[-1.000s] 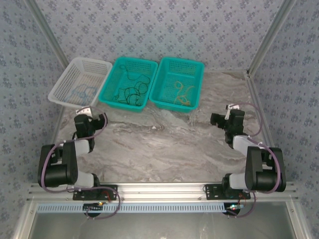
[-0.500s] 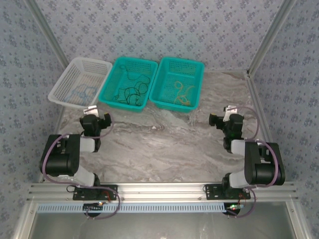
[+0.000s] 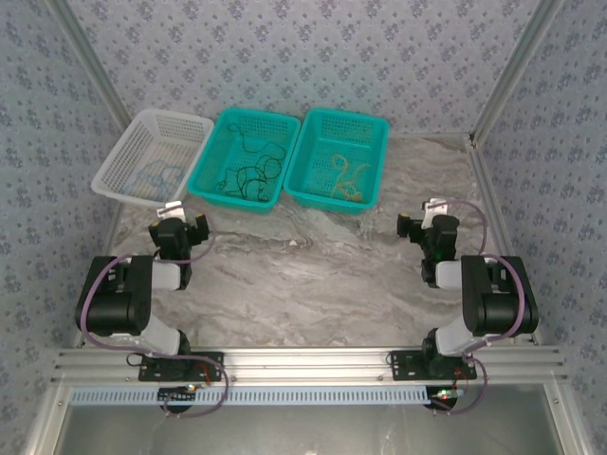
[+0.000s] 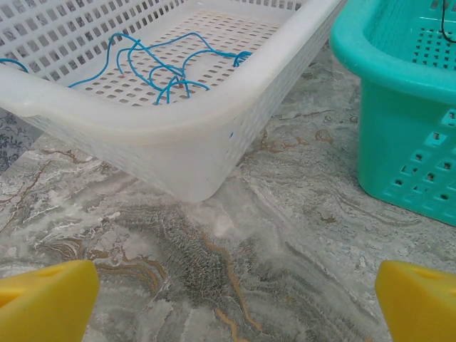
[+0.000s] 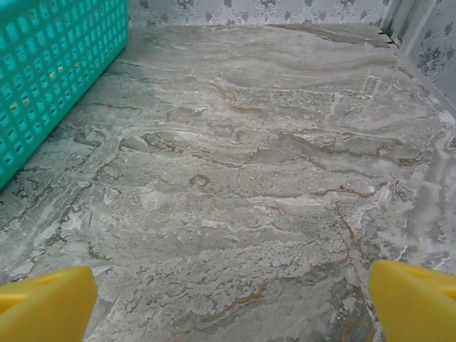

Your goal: Untangle the cables

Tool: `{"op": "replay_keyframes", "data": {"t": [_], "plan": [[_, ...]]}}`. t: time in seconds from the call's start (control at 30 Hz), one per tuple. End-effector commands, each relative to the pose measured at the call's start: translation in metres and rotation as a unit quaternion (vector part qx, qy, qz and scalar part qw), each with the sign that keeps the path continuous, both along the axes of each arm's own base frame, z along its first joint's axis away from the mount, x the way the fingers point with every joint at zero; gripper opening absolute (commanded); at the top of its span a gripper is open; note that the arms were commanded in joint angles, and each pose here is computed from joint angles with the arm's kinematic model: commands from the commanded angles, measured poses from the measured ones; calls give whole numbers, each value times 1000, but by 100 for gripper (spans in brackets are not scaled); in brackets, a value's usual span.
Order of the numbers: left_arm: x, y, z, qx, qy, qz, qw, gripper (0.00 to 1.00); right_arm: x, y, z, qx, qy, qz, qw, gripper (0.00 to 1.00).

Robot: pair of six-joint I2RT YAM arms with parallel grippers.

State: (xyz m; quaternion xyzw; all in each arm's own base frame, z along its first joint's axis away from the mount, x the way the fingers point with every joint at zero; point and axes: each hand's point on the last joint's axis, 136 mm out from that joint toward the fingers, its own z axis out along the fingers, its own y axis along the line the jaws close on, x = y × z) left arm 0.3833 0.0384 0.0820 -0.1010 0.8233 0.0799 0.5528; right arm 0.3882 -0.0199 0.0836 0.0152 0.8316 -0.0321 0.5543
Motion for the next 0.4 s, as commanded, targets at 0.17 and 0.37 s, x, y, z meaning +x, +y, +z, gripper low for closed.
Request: {"op": "replay_keyframes", "data": {"t": [0.17,0.37], "plan": [[6,2,11,8,-17,4,1000,99,1,14,0,25,4,59,998,100],[6,0,11,6,-17,-4,1000,99,2,14,-1,22,5,56,998,100]]}}
